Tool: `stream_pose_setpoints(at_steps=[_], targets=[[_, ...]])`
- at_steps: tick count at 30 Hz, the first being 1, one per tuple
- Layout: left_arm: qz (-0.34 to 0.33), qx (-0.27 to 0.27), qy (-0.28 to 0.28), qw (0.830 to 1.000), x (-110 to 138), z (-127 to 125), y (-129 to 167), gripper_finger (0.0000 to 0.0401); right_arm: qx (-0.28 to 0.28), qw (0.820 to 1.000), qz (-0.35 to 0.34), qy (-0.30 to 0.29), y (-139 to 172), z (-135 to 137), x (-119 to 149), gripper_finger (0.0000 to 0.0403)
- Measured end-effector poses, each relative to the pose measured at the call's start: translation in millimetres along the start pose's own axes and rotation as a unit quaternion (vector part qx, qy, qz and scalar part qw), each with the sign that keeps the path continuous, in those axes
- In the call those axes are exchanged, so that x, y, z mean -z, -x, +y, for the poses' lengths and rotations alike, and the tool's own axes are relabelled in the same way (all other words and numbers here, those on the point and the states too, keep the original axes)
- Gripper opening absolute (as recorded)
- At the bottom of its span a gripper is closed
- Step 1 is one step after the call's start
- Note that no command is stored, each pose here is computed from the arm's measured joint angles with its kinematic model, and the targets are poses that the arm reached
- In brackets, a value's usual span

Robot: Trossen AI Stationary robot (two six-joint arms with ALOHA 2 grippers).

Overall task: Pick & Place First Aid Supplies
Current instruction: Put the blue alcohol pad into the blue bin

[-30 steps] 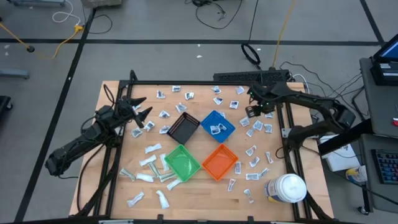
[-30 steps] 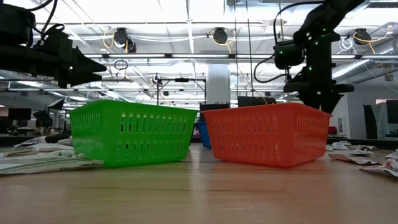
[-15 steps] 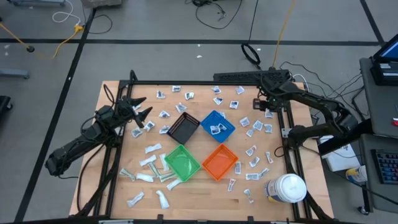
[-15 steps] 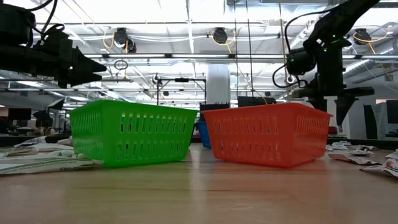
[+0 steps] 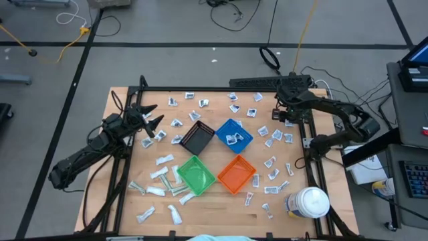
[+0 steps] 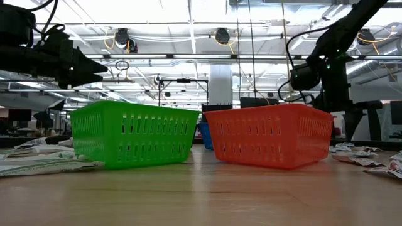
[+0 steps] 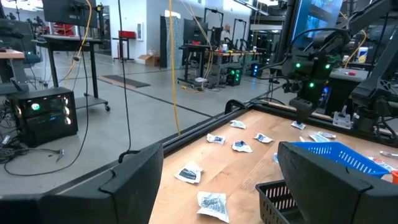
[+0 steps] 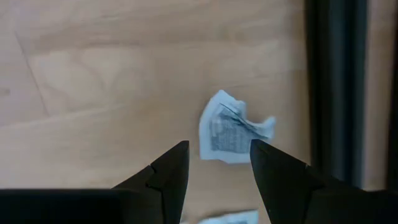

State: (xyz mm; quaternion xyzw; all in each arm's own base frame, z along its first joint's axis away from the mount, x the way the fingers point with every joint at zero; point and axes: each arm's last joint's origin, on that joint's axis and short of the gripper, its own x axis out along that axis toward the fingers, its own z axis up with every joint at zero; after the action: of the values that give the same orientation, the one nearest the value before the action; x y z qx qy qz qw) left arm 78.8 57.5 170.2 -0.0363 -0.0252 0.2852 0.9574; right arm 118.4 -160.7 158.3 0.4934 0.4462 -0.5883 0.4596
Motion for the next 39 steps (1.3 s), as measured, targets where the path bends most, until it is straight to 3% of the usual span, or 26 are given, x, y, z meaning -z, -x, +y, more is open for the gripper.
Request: stream_pose_setpoints(at_steps=[10, 19, 28, 39], targets=[[0.000, 0.000, 0.000, 1.000, 0.1, 0.0, 0.0, 0.0324, 0.019, 1.000, 0.020, -0.003, -17.3, 3.5, -3.4, 0.0153], [0.000, 0.000, 0.000, 1.000, 0.1, 0.0, 0.0, 0.0324, 0.015, 1.000, 0.021, -0.006, -17.7, 4.1, -3.3, 0.0011], [0.000, 0.000, 0.000, 1.000, 0.1, 0.0, 0.0, 0.0324, -0.014, 0.999, 0.031, 0.004, -11.7, 7.3, -4.7, 0.0002], [0.000, 0.000, 0.000, 1.000, 0.1, 0.0, 0.0, 0.0324, -0.030, 0.993, 0.029, 0.108, 29.5, 21.0, -15.3, 0.0001]])
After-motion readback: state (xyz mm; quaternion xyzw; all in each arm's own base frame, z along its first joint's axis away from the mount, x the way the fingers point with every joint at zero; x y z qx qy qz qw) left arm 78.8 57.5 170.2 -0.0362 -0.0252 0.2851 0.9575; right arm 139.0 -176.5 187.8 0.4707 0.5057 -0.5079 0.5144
